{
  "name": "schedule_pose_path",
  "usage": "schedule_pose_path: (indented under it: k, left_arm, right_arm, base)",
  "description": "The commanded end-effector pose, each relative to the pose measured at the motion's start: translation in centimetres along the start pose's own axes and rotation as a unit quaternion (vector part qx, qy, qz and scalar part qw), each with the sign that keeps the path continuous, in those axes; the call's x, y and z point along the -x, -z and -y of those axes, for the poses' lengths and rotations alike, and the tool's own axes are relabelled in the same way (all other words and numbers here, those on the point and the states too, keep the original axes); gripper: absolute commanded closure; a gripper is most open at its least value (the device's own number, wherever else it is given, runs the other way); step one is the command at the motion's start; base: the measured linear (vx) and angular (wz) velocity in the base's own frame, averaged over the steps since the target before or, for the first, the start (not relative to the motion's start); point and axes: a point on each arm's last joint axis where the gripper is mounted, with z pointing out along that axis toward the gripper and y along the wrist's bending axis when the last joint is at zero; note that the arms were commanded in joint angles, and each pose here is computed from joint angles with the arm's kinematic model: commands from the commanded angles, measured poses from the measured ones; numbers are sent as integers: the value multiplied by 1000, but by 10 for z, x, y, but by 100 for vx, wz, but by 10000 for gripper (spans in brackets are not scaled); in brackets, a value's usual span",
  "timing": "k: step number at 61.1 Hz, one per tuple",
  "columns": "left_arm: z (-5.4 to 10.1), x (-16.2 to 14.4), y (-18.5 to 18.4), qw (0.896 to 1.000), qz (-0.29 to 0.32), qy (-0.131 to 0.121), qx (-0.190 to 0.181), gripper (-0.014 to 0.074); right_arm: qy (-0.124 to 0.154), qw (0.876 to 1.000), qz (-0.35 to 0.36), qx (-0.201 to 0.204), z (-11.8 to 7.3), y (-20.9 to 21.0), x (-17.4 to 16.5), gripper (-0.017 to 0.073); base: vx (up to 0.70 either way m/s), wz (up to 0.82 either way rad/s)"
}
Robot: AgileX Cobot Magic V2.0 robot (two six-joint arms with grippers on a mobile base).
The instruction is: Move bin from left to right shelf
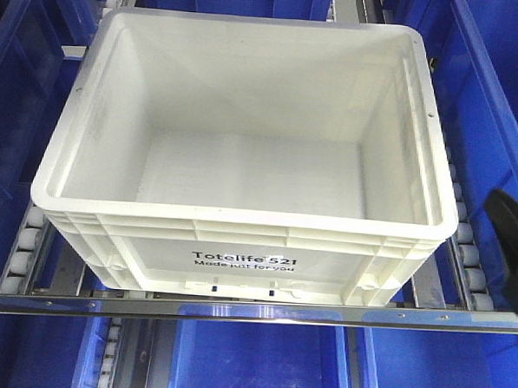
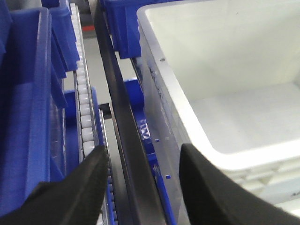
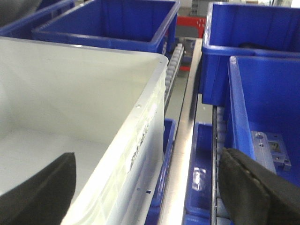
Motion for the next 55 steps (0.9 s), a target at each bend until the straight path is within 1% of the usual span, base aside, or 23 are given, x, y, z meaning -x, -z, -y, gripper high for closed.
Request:
schedule_pose_path:
  k: [1,5,14,23,35,41,44,47,50,53,55]
  left_arm:
    - [0,6,16,998,62,0,1,246]
    - [1,0,19,997,75,0,2,246]
    - [0,-15,5,993,115,1,9,246]
    - [-1,-22,-2,990,140,2,13,246]
    - [-1,-23,-2,990,139,2,13,246]
    - [-1,-23,-2,990,139,2,13,246]
    - [-1,-22,-2,990,139,2,13,250]
    - [-1,-22,-2,990,140,2,13,270]
    - [-1,-22,-2,990,141,2,13,317]
    - [-1,-22,-2,990,141,2,13,391]
    - [-1,-22,-2,990,141,2,13,447]
  right_arm:
    - [18,998,54,-16,2,14,4,-34]
    - [24,997,66,-23,2,18,-3,-34]
    - [48,994,83,-58,8,10,-15,-34]
    - [47,993,82,-65,9,6,-14,-34]
    - [21,994,82,-64,10,6,-15,-34]
    - [20,994,81,-64,9,6,-15,-33]
    - [20,994,81,-64,9,6,-15,-17]
    - [20,994,81,-64,9,6,-15,29]
    - [20,995,80,-63,9,6,-15,110]
    - [20,995,80,-63,9,6,-15,225]
    - [20,995,80,-63,9,6,-15,327]
  base:
    - [0,0]
    - [0,0]
    - [0,0]
    - [0,0]
    - [0,0]
    - [0,0]
    - [0,0]
    - [0,0]
    - [0,0]
    - [0,0]
    - [0,0]
